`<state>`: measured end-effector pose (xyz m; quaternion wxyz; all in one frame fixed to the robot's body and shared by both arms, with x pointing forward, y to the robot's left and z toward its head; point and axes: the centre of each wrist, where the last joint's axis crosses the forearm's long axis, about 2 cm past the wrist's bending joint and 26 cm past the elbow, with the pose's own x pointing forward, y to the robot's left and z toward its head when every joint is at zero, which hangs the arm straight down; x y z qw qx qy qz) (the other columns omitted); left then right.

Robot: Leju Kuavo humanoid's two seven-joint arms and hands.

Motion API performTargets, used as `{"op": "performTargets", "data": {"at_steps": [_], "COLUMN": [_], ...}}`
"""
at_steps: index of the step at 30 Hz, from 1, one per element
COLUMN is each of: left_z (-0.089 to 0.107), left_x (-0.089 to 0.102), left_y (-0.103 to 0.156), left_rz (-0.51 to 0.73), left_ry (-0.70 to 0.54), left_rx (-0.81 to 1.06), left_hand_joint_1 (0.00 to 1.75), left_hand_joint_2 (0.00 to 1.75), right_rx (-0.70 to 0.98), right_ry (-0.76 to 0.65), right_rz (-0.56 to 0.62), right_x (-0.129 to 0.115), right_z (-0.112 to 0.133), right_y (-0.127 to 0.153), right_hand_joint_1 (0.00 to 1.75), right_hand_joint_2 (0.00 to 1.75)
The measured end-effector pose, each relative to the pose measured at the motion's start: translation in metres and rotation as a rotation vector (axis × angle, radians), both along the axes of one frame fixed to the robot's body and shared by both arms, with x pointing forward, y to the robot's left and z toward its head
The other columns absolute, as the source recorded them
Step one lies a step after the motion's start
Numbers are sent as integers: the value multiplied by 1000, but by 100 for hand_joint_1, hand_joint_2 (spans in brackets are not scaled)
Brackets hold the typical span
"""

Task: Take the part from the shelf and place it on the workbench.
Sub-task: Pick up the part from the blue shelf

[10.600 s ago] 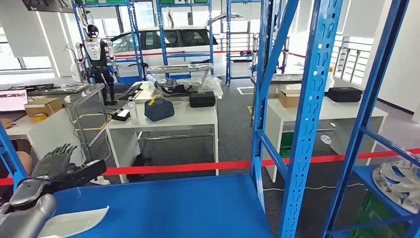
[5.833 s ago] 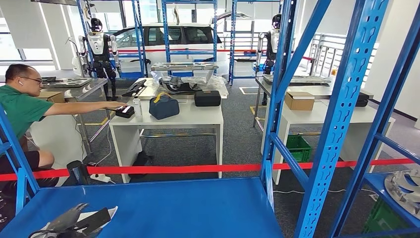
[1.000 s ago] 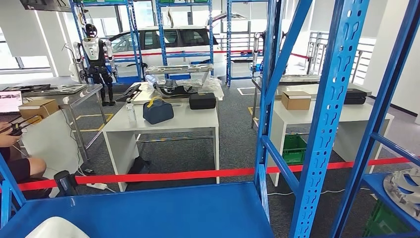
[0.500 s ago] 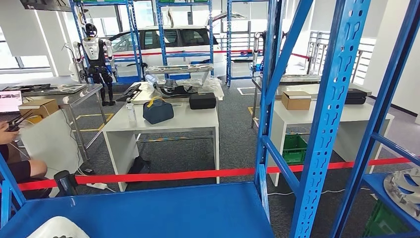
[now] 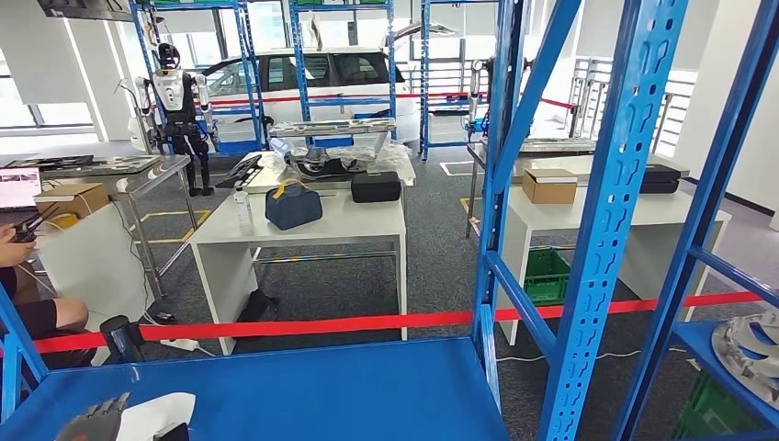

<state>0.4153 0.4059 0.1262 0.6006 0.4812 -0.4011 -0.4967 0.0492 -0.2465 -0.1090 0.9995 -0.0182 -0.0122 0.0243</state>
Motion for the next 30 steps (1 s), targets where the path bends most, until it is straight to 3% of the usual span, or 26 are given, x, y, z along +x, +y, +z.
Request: {"op": "performTargets", "data": {"at_steps": [4, 8, 12, 20, 30], "left_z": [3, 3, 1, -1, 1], "left_x": [1, 1, 0, -4, -7], "left_y": [2, 3, 6, 21, 30], "left_rz": [59, 105, 149, 166, 177], "left_ry": [-81, -23, 130, 336, 349], "left_rx": [-10, 2, -29, -314, -396], "left_hand_joint_1": [0, 0, 0, 0, 0], "left_hand_joint_2": [175, 175, 175, 175, 175], "right_rx": [2, 3, 5, 13, 19], "right_ry": [-9, -11, -9, -4, -8], "right_rz": [-3, -6, -6, 2, 7], "right_x": [0, 0, -1, -2, -2], "right_z": [0, 0, 0, 0, 0], "right_y": [0, 0, 0, 0, 0], "right_hand_joint_1": [0, 0, 0, 0, 0], "right_hand_joint_2": [175, 175, 175, 175, 175]}}
